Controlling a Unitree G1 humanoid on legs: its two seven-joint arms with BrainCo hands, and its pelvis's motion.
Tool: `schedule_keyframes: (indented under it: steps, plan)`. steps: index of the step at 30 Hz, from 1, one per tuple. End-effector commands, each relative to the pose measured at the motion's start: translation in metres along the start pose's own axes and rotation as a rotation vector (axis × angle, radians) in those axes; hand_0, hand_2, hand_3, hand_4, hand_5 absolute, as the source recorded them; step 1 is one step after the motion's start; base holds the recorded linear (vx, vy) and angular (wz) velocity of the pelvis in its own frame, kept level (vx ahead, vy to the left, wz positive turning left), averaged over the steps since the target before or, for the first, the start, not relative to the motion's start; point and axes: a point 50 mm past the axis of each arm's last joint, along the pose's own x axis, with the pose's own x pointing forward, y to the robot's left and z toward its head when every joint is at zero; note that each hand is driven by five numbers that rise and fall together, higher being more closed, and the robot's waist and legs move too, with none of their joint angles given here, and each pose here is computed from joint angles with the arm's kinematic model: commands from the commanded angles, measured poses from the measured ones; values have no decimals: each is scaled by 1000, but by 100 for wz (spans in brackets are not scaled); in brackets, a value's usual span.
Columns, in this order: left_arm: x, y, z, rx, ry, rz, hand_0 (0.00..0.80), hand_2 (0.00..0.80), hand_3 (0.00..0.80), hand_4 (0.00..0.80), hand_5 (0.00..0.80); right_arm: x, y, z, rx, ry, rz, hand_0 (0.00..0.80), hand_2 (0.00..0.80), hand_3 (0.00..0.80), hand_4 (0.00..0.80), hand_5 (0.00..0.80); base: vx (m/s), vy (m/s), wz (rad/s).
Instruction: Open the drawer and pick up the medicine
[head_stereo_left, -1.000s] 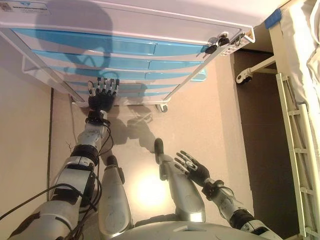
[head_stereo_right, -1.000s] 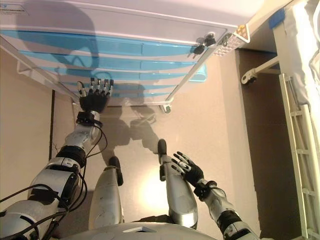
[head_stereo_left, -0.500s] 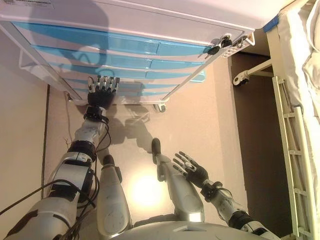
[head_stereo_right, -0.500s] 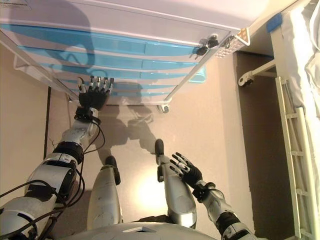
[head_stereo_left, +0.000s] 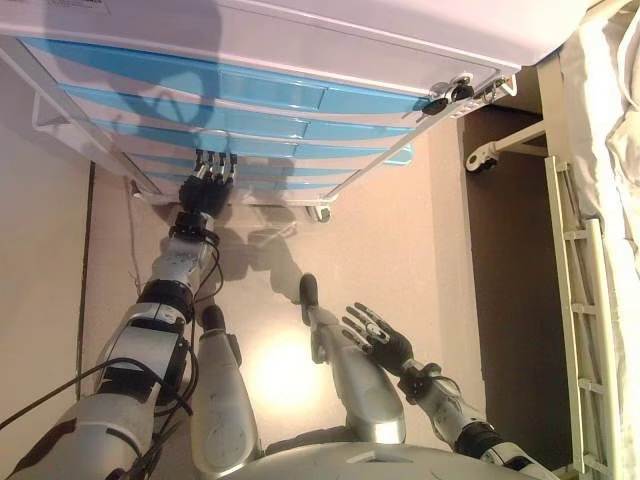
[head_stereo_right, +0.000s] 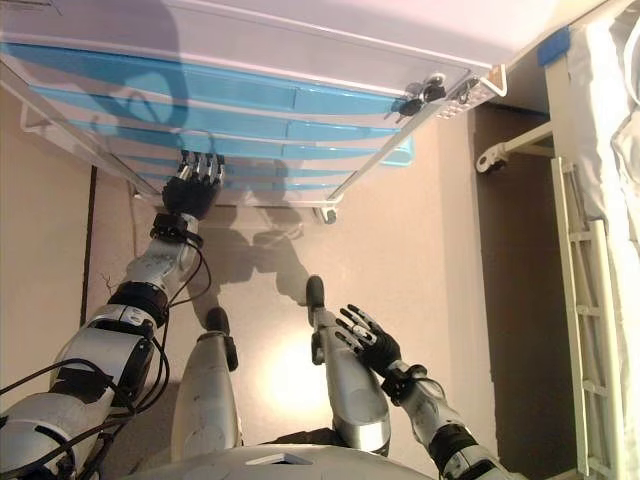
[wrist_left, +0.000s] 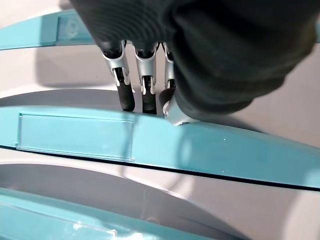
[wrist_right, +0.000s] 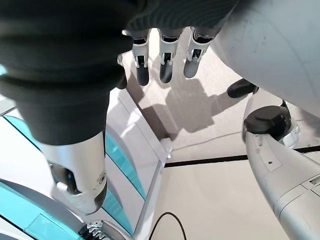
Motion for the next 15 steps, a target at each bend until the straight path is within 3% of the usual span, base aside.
schedule_keyframes:
  steps: [1, 8, 15]
  plan:
    - [8, -32, -5, -18, 10, -292, 800, 800, 800, 800, 800, -16, 0, -23, 5, 87, -12, 0, 0, 0, 0, 0, -22, -2, 10]
    - [-29, 7, -6, -38, 20, -225, 800, 800, 800, 800, 800, -20, -6, -14, -26, 77, -33, 0, 0, 0, 0, 0, -18, 15, 14]
    - [-86, 51, -30, -99, 26, -106, 800, 800, 800, 800, 800, -23, -10, -8, -36, 59, -60, 0, 0, 0, 0, 0, -6, 2, 9]
